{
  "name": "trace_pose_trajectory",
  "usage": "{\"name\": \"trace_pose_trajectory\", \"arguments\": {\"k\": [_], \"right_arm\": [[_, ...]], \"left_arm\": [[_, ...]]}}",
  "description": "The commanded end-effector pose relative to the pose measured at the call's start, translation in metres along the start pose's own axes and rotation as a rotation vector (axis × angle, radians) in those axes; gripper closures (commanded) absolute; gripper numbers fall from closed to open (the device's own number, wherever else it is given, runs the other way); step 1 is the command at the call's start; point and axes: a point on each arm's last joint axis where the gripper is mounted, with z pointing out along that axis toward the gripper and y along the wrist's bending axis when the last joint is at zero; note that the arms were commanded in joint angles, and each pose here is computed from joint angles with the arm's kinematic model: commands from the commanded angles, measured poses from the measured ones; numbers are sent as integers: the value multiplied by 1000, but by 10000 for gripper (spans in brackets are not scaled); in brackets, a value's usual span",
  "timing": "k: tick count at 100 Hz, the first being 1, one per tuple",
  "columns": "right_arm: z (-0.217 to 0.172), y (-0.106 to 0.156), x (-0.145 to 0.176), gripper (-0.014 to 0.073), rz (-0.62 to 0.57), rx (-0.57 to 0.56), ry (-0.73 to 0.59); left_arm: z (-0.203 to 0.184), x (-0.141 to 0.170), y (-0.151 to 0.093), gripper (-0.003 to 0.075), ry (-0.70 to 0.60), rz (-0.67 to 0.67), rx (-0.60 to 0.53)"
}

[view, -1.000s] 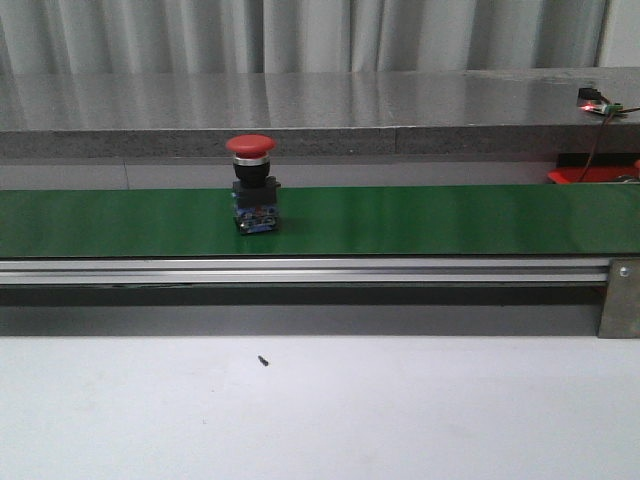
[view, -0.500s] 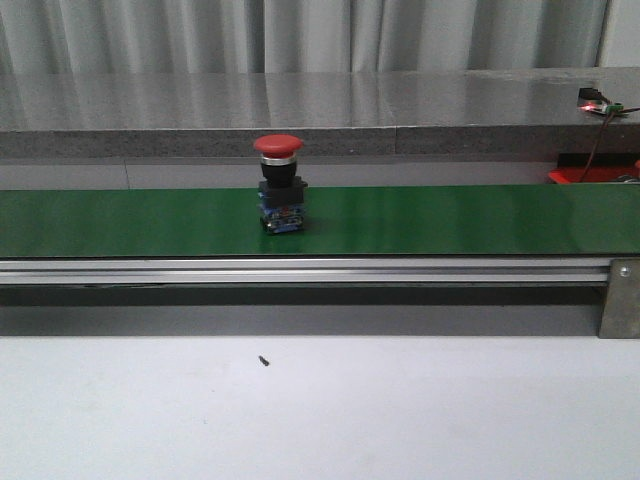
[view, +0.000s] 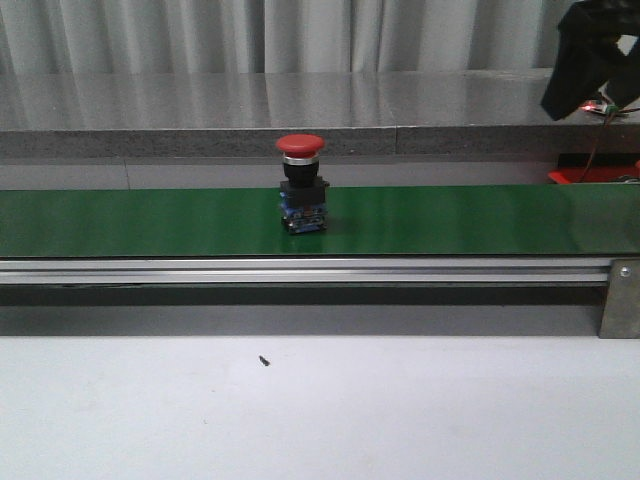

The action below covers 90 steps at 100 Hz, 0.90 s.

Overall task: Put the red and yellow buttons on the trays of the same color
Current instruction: 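Lower the right gripper onto the second red button and grasp it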

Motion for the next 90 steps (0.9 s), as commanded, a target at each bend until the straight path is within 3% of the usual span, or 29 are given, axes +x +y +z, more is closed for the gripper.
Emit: {"name": "trace_pose_trajectory", "arguments": {"k": [1, 19, 47, 90], "right_arm": [[-19, 22, -15, 24, -64, -22, -81], [-14, 62, -22, 24, -123, -115, -97], [-7, 103, -27, 24, -159, -207, -126], [28, 117, -31, 24, -81, -273, -103]], "left_arm": [[-4, -13, -2, 740, -84, -9, 14], [-4, -13, -2, 740, -84, -9, 14], [-4, -13, -2, 740, -84, -9, 14], [-4, -13, -2, 740, -84, -9, 14]]}}
